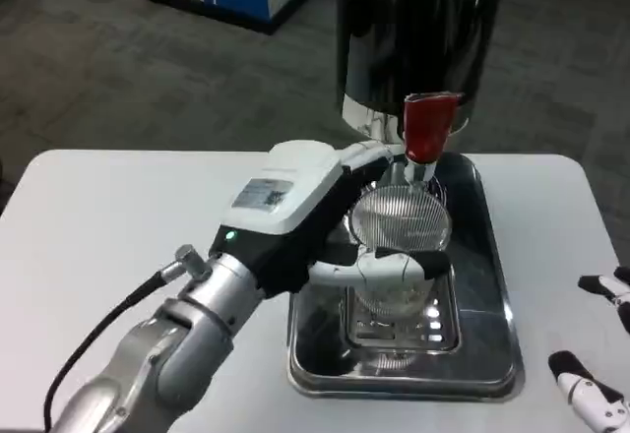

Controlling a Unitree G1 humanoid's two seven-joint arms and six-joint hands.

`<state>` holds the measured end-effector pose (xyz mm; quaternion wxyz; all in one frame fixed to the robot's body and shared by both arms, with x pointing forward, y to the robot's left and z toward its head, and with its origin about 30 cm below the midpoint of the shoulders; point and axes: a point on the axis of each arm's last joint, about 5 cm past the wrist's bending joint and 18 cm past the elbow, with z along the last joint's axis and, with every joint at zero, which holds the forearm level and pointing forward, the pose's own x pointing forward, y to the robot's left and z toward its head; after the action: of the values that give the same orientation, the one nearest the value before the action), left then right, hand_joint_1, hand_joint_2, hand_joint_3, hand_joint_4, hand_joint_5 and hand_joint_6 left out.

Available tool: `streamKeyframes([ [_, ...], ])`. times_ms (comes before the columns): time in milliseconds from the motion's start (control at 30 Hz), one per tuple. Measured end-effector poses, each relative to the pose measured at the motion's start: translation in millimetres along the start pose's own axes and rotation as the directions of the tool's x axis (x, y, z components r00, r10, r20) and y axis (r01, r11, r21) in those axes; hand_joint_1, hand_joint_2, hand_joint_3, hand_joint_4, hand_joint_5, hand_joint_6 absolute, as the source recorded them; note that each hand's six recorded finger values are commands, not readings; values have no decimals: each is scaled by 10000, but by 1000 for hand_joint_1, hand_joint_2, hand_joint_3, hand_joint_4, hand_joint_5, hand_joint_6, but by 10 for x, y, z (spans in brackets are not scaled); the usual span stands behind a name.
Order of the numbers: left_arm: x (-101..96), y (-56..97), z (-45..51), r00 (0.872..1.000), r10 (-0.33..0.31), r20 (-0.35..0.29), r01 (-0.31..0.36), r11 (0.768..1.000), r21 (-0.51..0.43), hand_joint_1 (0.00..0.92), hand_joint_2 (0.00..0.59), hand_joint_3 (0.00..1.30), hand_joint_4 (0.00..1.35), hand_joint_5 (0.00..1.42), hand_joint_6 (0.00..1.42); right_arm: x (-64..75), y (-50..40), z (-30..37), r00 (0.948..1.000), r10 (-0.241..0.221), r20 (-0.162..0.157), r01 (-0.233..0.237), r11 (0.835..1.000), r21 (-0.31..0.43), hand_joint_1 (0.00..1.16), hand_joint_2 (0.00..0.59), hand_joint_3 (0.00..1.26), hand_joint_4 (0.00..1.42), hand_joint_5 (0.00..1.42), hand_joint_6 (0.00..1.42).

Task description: Grasp the cup under the faucet to collect the drink, then remove the cup.

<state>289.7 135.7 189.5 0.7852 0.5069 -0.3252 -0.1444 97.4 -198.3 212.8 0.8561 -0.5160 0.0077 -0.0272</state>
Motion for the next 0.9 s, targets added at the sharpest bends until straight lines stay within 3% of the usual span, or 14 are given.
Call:
streamKeyframes([
  [300,-407,241,0,9945,1024,-210,-1032,9939,-393,119,104,307,248,411,520,7,20,2,10000,24,-16,-24,9999,99,304,415,136,5,27,0],
  [467,-667,484,-16,9754,2127,-584,-2184,9682,-1216,110,129,406,393,521,626,28,35,13,10000,26,50,-27,9998,182,304,415,137,10,28,0],
  [567,-711,694,-15,9557,2911,-428,-2937,9352,-1979,68,135,432,408,433,406,42,49,18,9999,83,57,-84,9997,212,304,415,140,11,28,0],
  [700,-591,948,0,9630,2654,464,-2267,8914,-3923,6,141,337,289,346,279,54,71,40,9997,160,163,-165,9995,266,304,415,144,13,28,0],
  [767,-458,1111,8,9709,2116,1121,-1254,8480,-5149,0,133,287,194,271,221,60,81,55,9995,171,259,-179,9993,317,304,415,145,17,28,0],
  [833,-371,1213,35,9686,1823,1692,-569,8246,-5629,0,125,263,147,228,176,63,83,61,9995,155,284,-164,9993,331,304,415,145,19,28,0],
  [900,-234,1335,89,9591,1256,2537,594,7870,-6141,0,119,239,125,194,153,65,86,66,9995,134,298,-145,9993,359,304,415,146,20,28,0],
])
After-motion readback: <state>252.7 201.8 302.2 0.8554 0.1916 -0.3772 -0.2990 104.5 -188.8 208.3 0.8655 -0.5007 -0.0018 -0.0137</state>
